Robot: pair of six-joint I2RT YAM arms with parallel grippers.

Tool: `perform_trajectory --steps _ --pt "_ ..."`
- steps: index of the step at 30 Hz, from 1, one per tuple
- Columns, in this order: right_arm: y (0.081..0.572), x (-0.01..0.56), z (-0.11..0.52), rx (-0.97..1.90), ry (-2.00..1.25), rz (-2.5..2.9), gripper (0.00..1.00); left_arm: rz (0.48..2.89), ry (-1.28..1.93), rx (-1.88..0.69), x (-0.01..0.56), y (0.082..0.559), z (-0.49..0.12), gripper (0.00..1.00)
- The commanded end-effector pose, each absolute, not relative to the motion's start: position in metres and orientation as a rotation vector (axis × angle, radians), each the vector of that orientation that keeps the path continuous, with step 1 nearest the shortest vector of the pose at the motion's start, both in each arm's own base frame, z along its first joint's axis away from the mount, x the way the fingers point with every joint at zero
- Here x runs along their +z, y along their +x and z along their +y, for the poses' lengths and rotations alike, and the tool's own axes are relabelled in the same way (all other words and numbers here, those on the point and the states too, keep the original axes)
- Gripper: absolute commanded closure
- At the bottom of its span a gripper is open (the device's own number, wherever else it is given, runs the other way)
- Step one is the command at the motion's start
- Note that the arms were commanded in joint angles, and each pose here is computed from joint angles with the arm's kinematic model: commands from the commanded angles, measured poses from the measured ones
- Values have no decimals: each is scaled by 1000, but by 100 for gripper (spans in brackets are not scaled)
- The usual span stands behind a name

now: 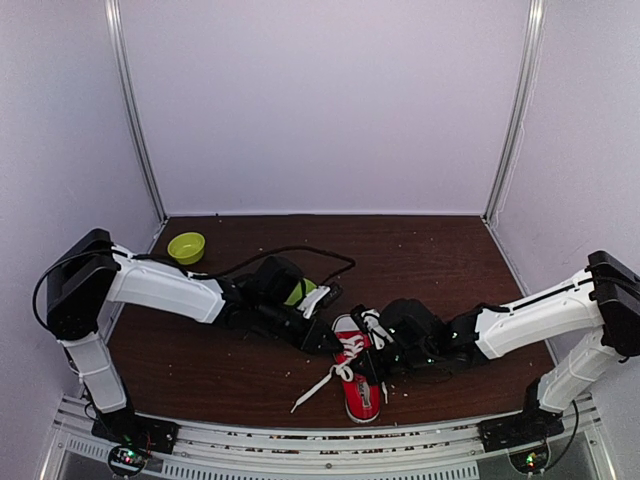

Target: Tie the shoes

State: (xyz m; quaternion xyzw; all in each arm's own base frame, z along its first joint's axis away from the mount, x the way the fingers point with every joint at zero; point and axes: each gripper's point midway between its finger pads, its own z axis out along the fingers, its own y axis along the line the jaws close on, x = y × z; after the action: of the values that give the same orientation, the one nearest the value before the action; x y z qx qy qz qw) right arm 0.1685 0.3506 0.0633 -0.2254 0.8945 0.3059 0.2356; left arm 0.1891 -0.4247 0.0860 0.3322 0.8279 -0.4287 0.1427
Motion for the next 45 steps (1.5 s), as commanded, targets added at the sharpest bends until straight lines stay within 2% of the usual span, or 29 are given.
perform_trajectory --steps 1,14,32,45 --pt "169 62 346 818 -606 2444 100 2424 972 -1275 79 188 -430 76" --pt "169 61 346 816 -606 2446 100 2429 1076 -1354 73 175 -439 82" --pt "169 61 345 821 -607 2444 100 2401 1106 -1456 75 163 -449 80" --pt "167 60 345 821 -612 2448 100 2376 1106 -1506 78 161 -454 74"
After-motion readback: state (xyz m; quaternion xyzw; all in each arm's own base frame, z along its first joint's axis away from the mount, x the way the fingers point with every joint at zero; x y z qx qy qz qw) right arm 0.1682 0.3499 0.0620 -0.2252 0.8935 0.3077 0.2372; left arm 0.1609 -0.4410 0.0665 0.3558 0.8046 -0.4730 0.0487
